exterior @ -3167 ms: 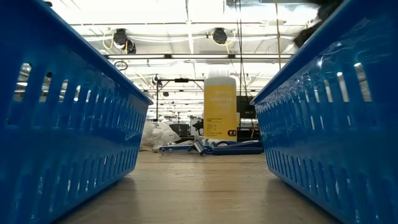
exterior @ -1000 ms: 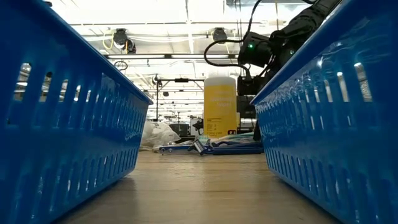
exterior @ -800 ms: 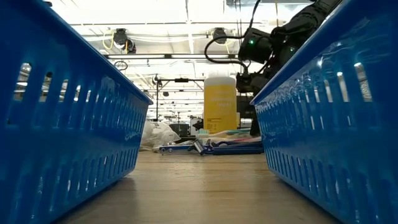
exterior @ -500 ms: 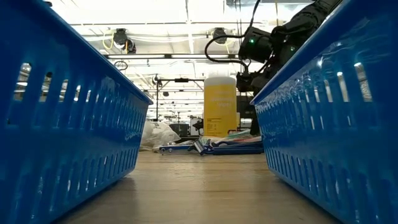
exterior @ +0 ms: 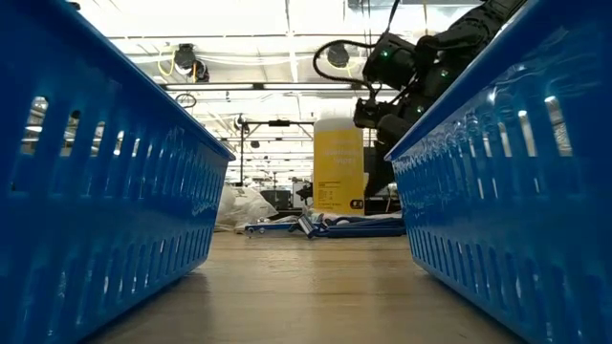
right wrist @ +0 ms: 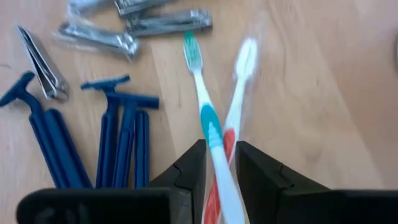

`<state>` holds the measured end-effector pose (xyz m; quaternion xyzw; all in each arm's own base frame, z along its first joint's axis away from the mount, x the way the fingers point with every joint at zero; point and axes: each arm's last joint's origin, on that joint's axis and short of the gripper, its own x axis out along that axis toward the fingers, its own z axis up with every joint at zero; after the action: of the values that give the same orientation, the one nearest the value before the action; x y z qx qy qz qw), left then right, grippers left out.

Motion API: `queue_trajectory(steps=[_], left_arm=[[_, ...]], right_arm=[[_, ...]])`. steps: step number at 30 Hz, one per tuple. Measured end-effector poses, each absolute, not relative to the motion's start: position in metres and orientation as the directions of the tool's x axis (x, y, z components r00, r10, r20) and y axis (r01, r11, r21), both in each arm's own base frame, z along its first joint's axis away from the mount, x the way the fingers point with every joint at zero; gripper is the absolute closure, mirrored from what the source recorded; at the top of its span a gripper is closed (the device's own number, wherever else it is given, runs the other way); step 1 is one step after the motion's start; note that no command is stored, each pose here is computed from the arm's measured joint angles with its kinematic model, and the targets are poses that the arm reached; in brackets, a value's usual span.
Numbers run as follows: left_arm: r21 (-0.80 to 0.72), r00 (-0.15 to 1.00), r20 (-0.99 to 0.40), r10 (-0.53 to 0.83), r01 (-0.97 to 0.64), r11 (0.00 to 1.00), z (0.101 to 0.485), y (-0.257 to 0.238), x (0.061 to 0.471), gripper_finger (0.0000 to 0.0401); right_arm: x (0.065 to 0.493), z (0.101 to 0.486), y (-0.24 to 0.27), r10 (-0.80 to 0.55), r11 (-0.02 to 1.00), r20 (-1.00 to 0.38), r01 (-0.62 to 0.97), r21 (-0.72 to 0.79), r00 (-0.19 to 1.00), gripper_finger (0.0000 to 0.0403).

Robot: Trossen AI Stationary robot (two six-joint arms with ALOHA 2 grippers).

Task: Pick & Place Travel size toiletries
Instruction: Put the green toothbrush into the blue basket

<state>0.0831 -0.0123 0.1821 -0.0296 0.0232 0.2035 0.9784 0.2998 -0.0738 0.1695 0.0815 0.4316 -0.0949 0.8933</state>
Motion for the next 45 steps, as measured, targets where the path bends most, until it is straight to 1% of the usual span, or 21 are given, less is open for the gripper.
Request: queue_trajectory(steps=[3,7,11,15,20,24,30,33,38,39,45], left_arm=[[-0.049,0.916,-0.057,0.397,-0.400,0.915,0.182,-0.012,0.083,0.0162],[-0.048,0.916,-0.057,0.397,-0.399,0.916,0.182,-0.012,0.083,0.0162],[-0.048,0.916,-0.057,0.397,-0.399,0.916,0.182,-0.012,0.083,0.0162],[-0.048,0.916,-0.057,0.397,-0.399,0.916,0.182,-0.012,0.083,0.0162],[-0.049,0.916,-0.057,0.397,-0.400,0.915,0.182,-0.012,0.083,0.0162],[-0.048,0.916,-0.057,0.397,-0.400,0.915,0.182,-0.012,0.083,0.0162],[-0.048,0.916,-0.057,0.397,-0.400,0.915,0.182,-0.012,0.083,0.0162],[-0.049,0.916,-0.057,0.397,-0.400,0.915,0.182,-0.012,0.083,0.0162],[-0.048,0.916,-0.057,0.397,-0.400,0.915,0.182,-0.012,0.083,0.0162],[-0.048,0.916,-0.057,0.397,-0.400,0.915,0.182,-0.012,0.083,0.0162],[-0.048,0.916,-0.057,0.397,-0.399,0.915,0.182,-0.012,0.083,0.0162]], right_arm=[[0.306,0.168,-0.072,-0.100,0.979,-0.761,0.199,0.038,0.641,0.0317],[0.315,0.164,-0.065,-0.086,0.989,-0.729,0.149,0.021,0.679,0.0282],[0.318,0.155,-0.062,-0.083,0.991,-0.743,0.133,0.009,0.664,0.0250],[0.320,0.148,-0.065,-0.107,0.991,-0.754,0.131,-0.027,0.648,0.0244],[0.323,0.137,-0.066,-0.104,0.993,-0.764,0.104,-0.048,0.637,0.0258],[0.322,0.123,-0.067,-0.094,0.994,-0.801,0.096,-0.046,0.591,0.0267],[0.323,0.121,-0.067,-0.094,0.995,-0.807,0.088,-0.052,0.583,0.0283],[0.322,0.123,-0.067,-0.094,0.995,-0.805,0.082,-0.056,0.586,0.0303],[0.322,0.123,-0.067,-0.091,0.996,-0.808,0.044,-0.081,0.583,0.0361],[0.322,0.123,-0.067,-0.092,0.996,-0.808,0.040,-0.084,0.583,0.0366],[0.322,0.126,-0.067,-0.101,0.995,-0.796,0.043,-0.093,0.597,0.0366]])
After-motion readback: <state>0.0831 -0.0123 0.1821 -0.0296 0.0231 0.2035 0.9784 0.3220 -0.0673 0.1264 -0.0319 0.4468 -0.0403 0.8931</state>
